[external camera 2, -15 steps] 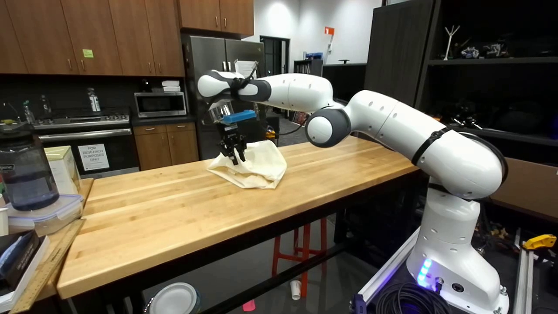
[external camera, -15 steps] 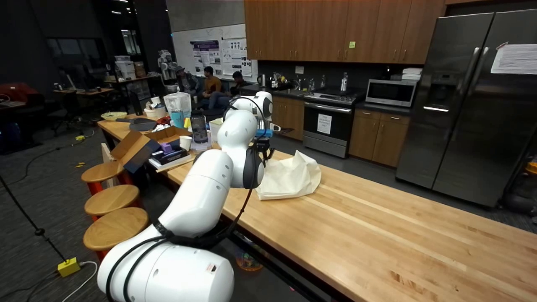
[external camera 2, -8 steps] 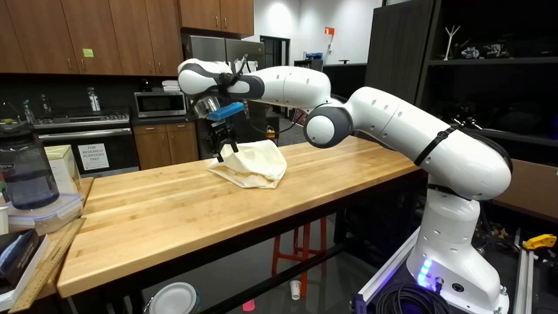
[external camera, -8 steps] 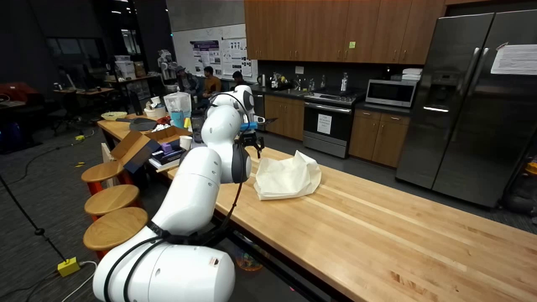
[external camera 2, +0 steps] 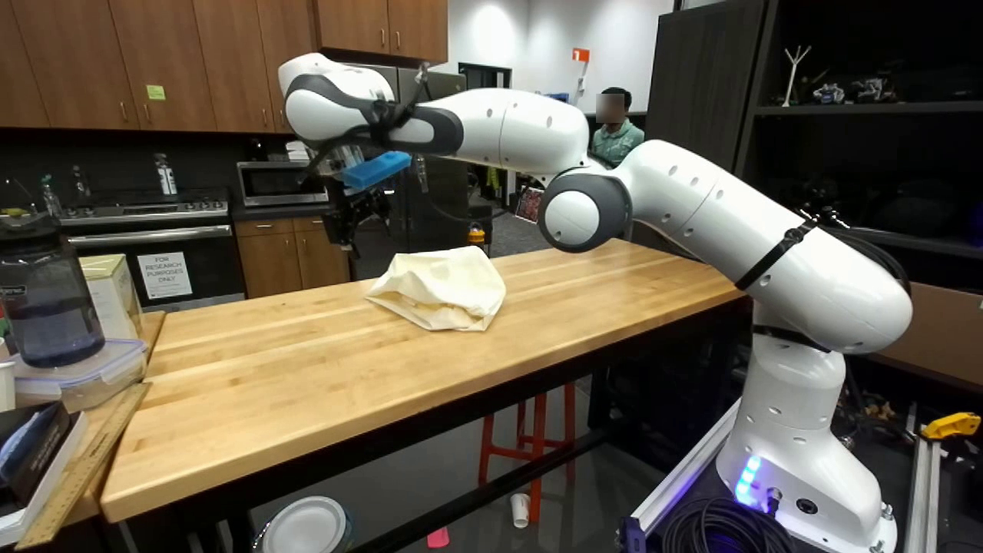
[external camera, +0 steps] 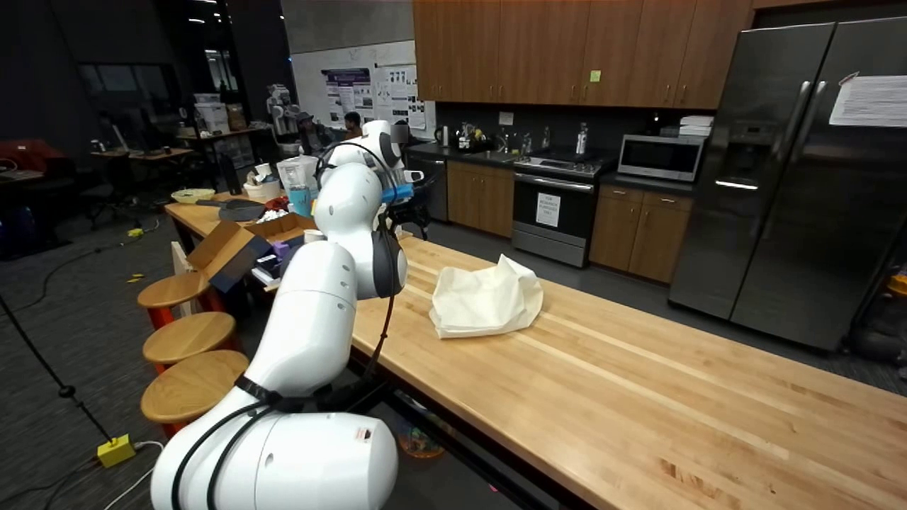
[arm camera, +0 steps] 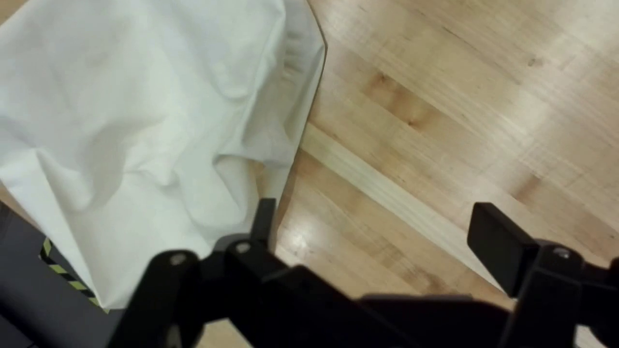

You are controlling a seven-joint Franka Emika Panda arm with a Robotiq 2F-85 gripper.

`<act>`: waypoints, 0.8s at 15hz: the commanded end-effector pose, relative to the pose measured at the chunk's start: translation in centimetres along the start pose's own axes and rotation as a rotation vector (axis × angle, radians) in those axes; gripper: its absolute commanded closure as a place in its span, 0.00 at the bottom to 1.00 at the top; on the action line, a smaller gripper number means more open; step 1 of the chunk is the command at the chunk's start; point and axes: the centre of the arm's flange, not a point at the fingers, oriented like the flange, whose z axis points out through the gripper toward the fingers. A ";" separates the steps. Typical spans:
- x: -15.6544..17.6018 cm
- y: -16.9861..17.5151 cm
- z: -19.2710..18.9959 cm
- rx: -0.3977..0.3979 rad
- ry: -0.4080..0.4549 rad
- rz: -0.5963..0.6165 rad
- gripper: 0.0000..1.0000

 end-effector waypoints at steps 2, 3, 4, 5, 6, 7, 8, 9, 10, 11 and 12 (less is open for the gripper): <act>-7.4 1.3 -1.5 0.016 0.145 -0.003 0.00; -7.5 1.4 -2.3 0.029 0.166 -0.011 0.00; -7.5 1.4 -3.0 0.034 0.177 -0.030 0.00; -7.7 1.3 -3.5 0.036 0.187 -0.059 0.02; -7.8 1.4 -4.0 0.041 0.192 -0.085 0.01; -7.9 1.5 -4.4 0.039 0.190 -0.117 0.02; -8.1 1.6 -4.8 0.036 0.190 -0.143 0.00; -8.2 1.7 -5.1 0.040 0.191 -0.168 0.00; -8.3 1.9 -5.3 0.043 0.194 -0.180 0.00; -8.4 2.1 -5.5 0.049 0.198 -0.184 0.00; -8.4 2.3 -5.6 0.059 0.199 -0.188 0.00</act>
